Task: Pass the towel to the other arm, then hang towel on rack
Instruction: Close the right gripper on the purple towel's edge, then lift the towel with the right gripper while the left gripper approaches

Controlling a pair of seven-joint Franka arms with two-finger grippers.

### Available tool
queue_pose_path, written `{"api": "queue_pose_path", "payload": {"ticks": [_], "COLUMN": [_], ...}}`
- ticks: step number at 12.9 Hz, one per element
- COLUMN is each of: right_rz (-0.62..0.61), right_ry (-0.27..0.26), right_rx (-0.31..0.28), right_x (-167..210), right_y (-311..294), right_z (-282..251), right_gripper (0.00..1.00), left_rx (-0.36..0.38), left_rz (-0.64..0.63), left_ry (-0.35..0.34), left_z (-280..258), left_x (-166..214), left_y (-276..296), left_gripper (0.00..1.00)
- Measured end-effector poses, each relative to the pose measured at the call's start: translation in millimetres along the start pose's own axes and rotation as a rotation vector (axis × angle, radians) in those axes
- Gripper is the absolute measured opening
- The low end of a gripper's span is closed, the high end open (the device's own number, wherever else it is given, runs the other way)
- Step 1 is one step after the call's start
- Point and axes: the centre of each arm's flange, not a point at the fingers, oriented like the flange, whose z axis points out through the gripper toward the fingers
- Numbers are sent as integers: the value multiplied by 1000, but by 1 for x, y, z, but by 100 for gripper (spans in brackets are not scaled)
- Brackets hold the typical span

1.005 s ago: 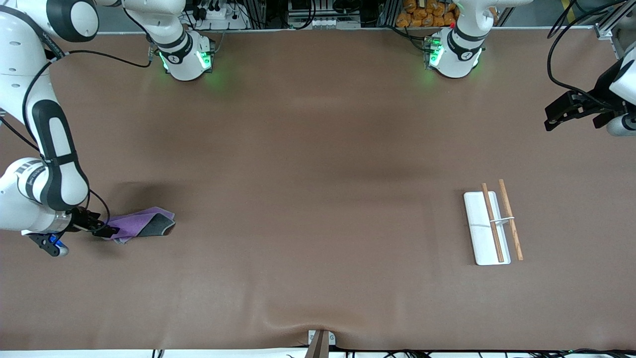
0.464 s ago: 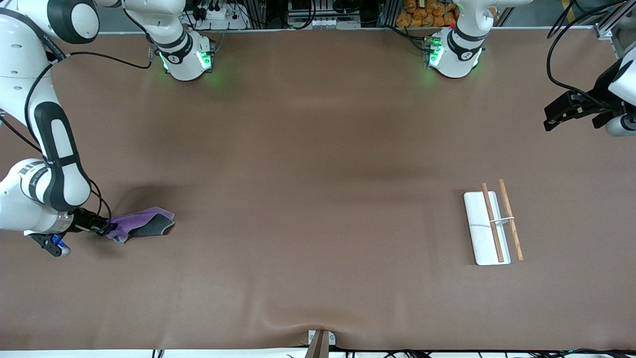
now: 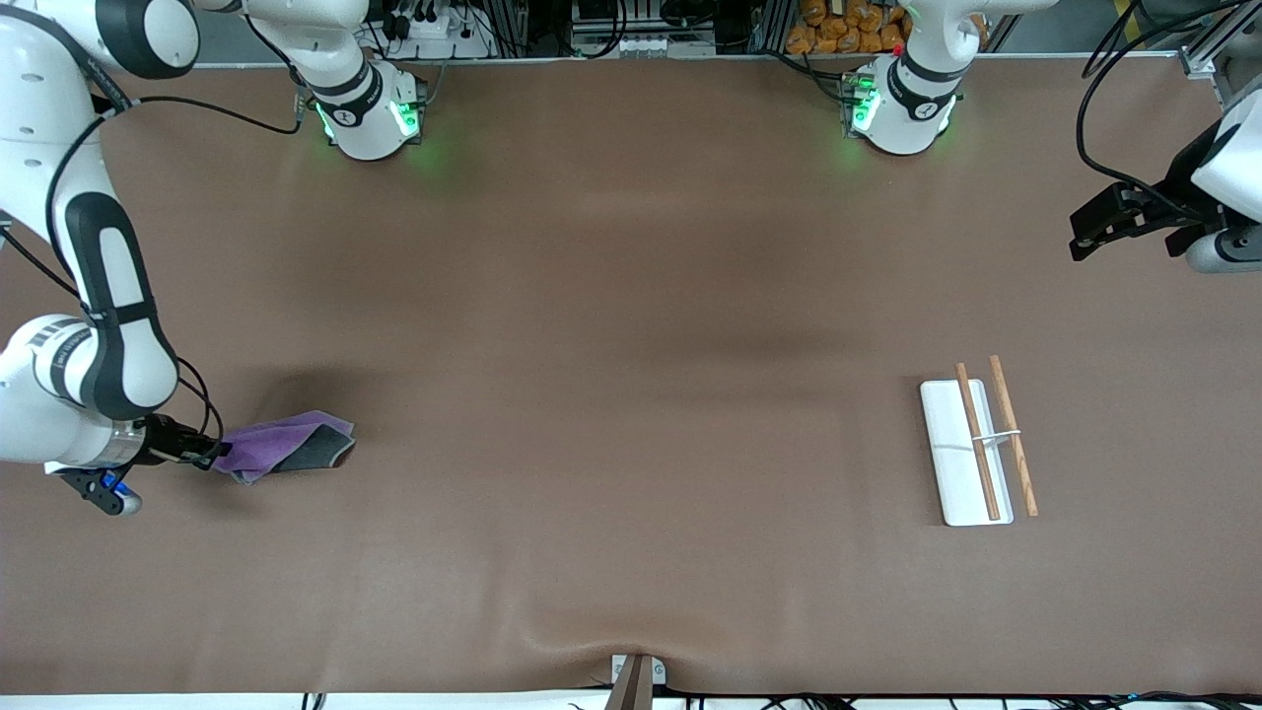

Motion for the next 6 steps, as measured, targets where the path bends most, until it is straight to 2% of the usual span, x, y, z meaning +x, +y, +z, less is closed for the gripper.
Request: {"api": "queue_pose_path", "payload": {"ticks": [3,6], "right_rz": [10,19], "right_ry": [-34,-15], "right_rx": [-3,-9], "right_x": [-32,-91], "right_y": [-61,-173], "right_z": [-62,-104], "right_gripper": [4,4], "left_rx": [0,0], "left_rz": [4,-13], "left_ry": [0,1], "left_z": [0,0], "left_x": [0,0], "left_y": [2,9], "left_gripper": [100,100]}}
